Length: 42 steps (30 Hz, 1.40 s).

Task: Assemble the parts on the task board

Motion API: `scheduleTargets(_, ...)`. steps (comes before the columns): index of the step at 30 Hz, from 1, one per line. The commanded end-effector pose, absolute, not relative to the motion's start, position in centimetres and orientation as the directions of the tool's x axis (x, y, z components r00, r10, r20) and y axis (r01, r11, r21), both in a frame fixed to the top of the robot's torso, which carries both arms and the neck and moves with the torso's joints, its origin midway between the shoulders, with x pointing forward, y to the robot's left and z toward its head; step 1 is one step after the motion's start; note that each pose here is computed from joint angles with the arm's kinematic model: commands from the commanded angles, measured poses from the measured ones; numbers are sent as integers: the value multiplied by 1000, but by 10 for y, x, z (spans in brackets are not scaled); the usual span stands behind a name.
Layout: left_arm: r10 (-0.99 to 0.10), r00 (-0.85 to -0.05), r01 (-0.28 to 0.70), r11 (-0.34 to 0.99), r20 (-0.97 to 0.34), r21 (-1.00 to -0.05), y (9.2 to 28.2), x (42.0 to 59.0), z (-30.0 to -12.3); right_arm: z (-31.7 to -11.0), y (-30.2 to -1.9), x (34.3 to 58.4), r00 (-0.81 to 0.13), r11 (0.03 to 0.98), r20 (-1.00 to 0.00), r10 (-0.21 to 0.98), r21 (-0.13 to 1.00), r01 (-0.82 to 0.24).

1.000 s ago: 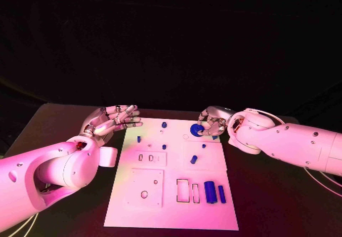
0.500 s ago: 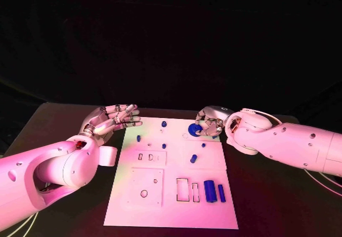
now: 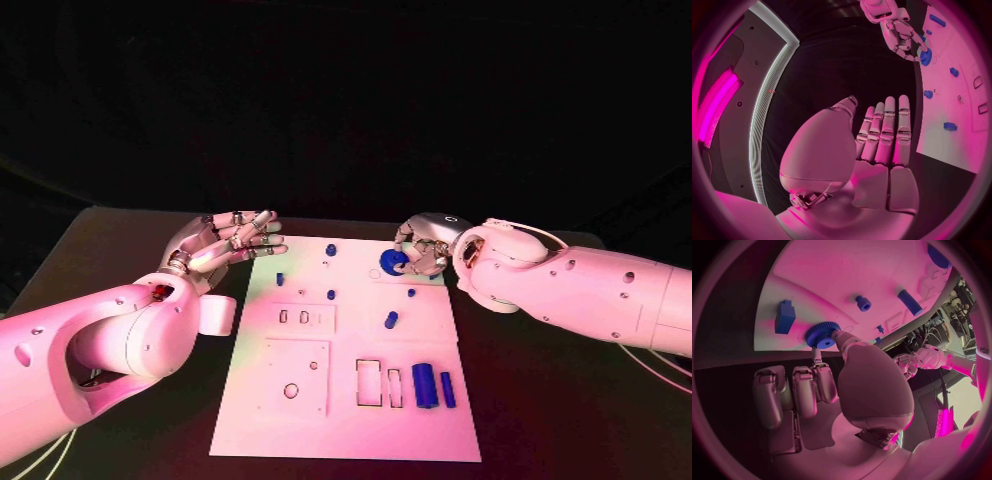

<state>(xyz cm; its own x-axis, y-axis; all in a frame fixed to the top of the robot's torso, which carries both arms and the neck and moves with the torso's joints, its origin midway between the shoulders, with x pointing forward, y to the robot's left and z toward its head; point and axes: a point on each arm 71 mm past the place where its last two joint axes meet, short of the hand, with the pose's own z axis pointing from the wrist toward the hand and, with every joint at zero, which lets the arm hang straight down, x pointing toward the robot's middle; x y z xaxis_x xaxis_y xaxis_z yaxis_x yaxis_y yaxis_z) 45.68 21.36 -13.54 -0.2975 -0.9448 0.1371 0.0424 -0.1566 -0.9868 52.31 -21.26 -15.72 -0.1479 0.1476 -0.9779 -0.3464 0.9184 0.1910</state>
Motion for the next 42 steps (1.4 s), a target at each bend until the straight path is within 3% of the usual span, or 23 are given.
scheduleTargets(1, -937, -318, 44, -168, 146, -985, 211, 457, -134, -165, -211, 521, -172, 929, -981, 89, 144, -341)
scheduleTargets(13, -937, -317, 43, -167, 145, -985, 211, 457, -134, -165, -209, 522, -155, 932, -985, 75, 125, -340)
scheduleTargets(31, -938, -314, 41, -165, 144, -985, 212, 457, -134, -149, -197, 510, -10, 918, -987, 160, 152, -365)
scheduleTargets(42, -938, -314, 41, -165, 144, -985, 212, 458, -134, -132, -161, 494, 49, 886, -983, 177, 138, -442)
